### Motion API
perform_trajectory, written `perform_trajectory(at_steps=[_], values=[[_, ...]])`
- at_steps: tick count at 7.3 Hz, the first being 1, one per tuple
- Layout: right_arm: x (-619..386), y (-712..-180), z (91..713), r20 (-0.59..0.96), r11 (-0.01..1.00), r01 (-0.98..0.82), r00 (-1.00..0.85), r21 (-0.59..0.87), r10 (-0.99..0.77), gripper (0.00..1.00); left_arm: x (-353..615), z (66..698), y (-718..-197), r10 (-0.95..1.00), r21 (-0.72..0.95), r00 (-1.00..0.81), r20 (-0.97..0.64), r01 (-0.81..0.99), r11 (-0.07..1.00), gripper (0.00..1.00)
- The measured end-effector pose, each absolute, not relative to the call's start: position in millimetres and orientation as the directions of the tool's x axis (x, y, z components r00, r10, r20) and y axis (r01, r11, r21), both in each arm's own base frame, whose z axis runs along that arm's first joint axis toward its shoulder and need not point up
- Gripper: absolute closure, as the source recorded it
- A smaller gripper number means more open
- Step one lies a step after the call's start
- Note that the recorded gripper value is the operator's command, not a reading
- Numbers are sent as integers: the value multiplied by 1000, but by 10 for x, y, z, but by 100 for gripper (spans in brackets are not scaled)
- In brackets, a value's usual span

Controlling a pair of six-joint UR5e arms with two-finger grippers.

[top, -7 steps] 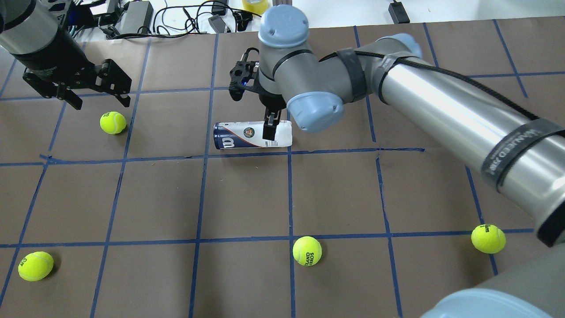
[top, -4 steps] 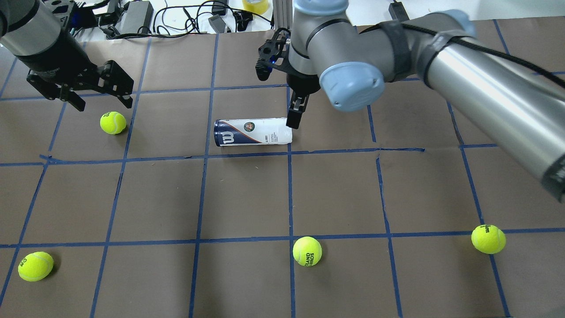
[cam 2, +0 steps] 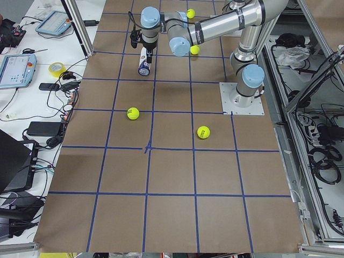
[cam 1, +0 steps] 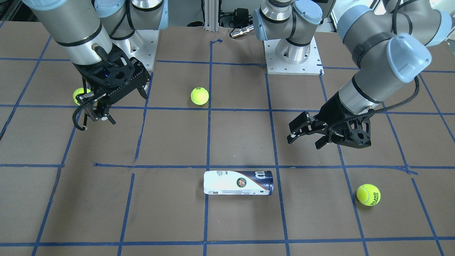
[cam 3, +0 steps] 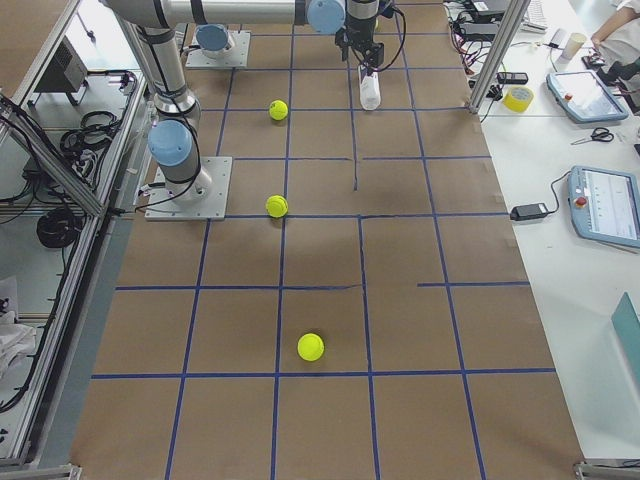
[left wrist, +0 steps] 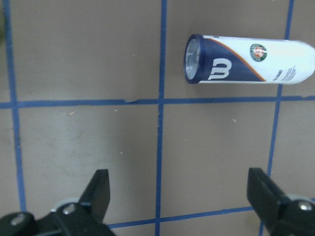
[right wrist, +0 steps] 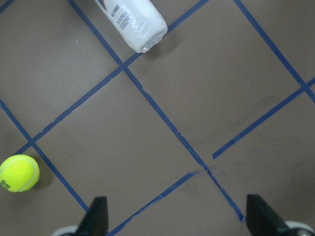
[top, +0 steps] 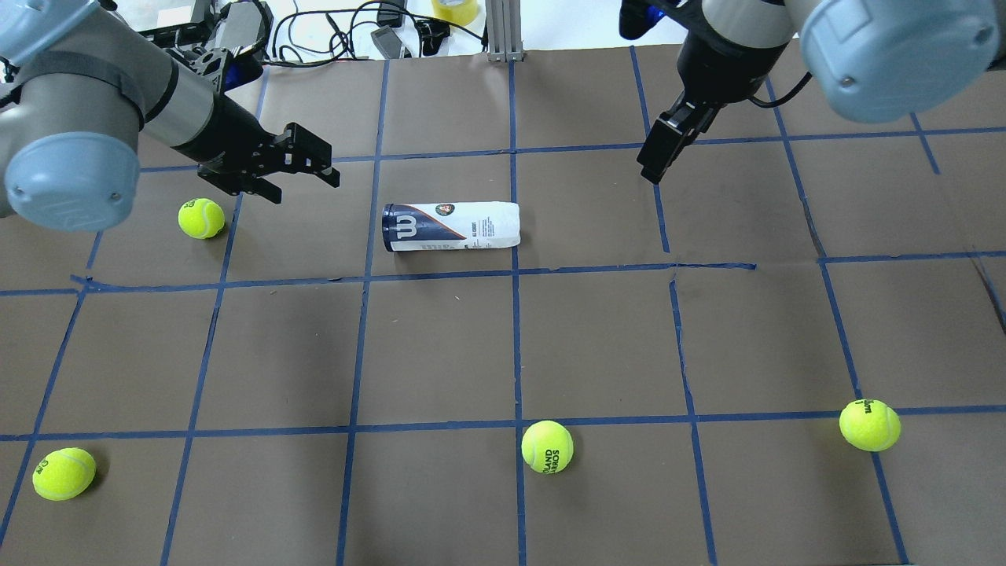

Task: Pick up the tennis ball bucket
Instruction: 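Raise the right gripper away while the left gripper moves toward the can, then close the left gripper on the lying can's open navy end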

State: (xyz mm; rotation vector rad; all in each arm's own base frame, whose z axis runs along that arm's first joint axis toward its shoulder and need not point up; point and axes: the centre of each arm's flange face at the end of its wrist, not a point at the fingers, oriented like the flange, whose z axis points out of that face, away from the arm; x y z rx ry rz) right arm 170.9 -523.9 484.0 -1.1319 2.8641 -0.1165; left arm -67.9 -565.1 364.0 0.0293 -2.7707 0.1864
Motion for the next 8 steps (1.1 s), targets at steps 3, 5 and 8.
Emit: perform_trajectory(at_steps=[3, 5, 8], values=[[1474, -5082, 5119, 73, 925, -372, -927, -71, -368, 0, -761, 3085, -6070, 17, -136, -854, 520, -63, 989, 0], [1433, -4923, 5148, 56, 987, -157, -986, -28, -155, 0, -784, 2646, -6219, 13, -118, -822, 569, -66, 991, 0], [1428, -4777, 5162, 46, 999, -47, -998, 9, -48, 0, -810, 2156, -6307, -23, -60, -788, 616, -76, 995, 0]])
